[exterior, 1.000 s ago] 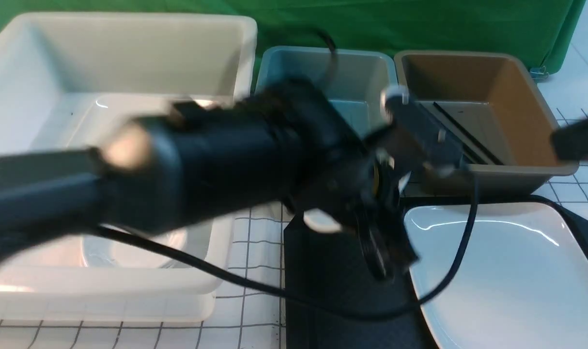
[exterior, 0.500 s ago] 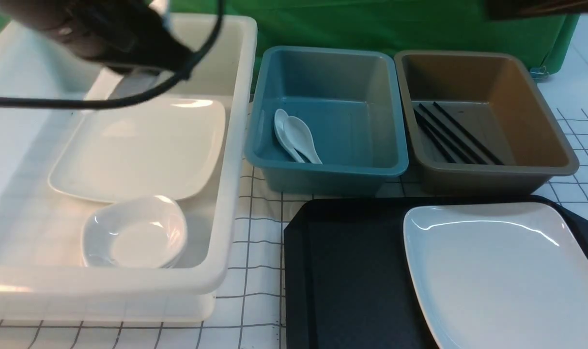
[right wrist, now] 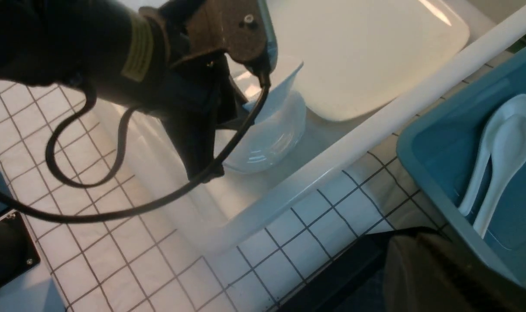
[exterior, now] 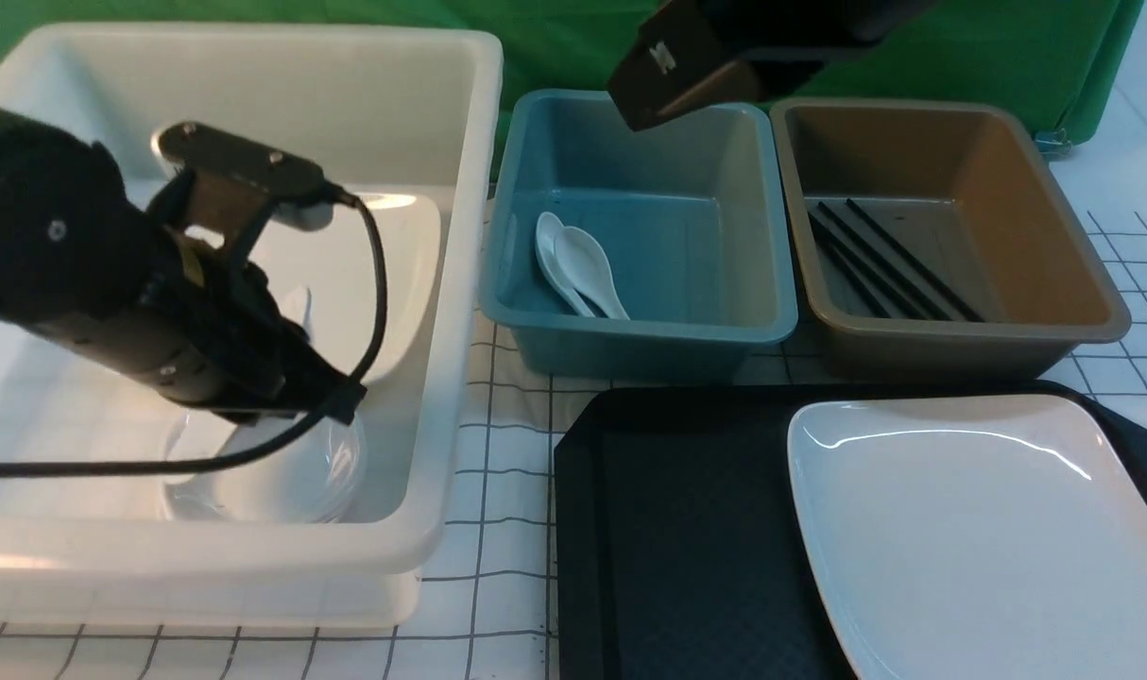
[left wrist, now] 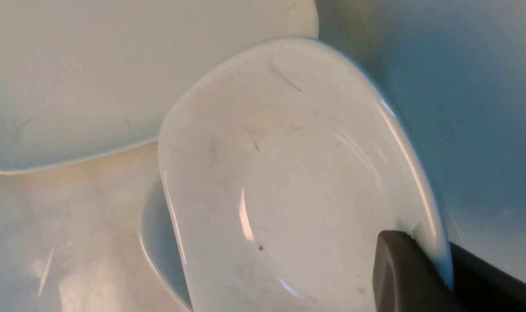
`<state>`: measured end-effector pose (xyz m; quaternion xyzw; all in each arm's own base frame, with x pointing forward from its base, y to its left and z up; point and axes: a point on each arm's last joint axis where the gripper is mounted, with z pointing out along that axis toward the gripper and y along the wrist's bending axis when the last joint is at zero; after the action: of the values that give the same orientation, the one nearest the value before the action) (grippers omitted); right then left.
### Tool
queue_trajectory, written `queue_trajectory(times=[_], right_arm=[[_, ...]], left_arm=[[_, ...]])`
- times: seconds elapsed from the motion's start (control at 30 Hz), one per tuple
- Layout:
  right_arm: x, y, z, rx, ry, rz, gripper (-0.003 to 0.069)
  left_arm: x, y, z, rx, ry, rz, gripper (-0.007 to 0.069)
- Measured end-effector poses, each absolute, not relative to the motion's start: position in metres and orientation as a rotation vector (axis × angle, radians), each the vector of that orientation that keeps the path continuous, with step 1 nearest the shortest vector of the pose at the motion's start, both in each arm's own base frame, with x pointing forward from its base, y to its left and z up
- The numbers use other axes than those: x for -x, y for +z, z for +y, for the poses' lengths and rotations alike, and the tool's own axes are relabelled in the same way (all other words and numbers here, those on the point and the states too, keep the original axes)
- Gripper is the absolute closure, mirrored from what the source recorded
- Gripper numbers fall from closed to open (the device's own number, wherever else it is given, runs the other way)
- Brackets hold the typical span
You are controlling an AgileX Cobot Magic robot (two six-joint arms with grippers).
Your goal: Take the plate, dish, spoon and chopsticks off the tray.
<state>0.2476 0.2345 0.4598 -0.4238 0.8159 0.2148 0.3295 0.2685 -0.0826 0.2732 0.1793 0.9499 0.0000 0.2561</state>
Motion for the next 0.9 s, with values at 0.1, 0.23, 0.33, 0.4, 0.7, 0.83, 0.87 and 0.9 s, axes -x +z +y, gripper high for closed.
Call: queue_trajectory(times=[0.1, 0.23, 0.33, 0.4, 0.7, 0.83, 0.87, 0.9], right_arm=[[-0.247, 0.460, 0.235, 1.107, 0.563, 2.133, 0.0650], [-0.247, 0.461, 0.235, 1.107, 0.565, 2.131, 0.0650], [-0.247, 0.461, 0.235, 1.107, 0.564, 2.130, 0.0650], [-0.247, 0.462, 0.235, 1.107, 0.564, 2.129, 0.0650], [-0.245, 0.468, 0.225, 1.097, 0.473, 2.110, 0.0650], [-0.239, 0.481, 0.203, 1.051, 0.299, 2.075, 0.0650], [-0.237, 0.482, 0.196, 1.034, 0.254, 2.075, 0.0652], [-0.236, 0.480, 0.187, 1.023, 0.221, 2.086, 0.0654]], left_arm=[[-0.267, 0.267, -0.082, -0.491, 0.001, 2.577, 0.0577], [-0.268, 0.265, -0.082, -0.477, 0.001, 2.567, 0.0444], [-0.269, 0.266, -0.081, -0.443, 0.008, 2.562, 0.0319], [-0.269, 0.266, -0.080, -0.443, 0.021, 2.560, 0.0255], [-0.264, 0.306, -0.080, -0.373, -0.020, 2.553, 0.0277], [-0.260, 0.337, -0.101, -0.441, -0.251, 2.474, 0.0515], [-0.257, 0.342, -0.111, -0.480, -0.314, 2.451, 0.0562], [-0.255, 0.345, -0.123, -0.517, -0.377, 2.433, 0.0592]])
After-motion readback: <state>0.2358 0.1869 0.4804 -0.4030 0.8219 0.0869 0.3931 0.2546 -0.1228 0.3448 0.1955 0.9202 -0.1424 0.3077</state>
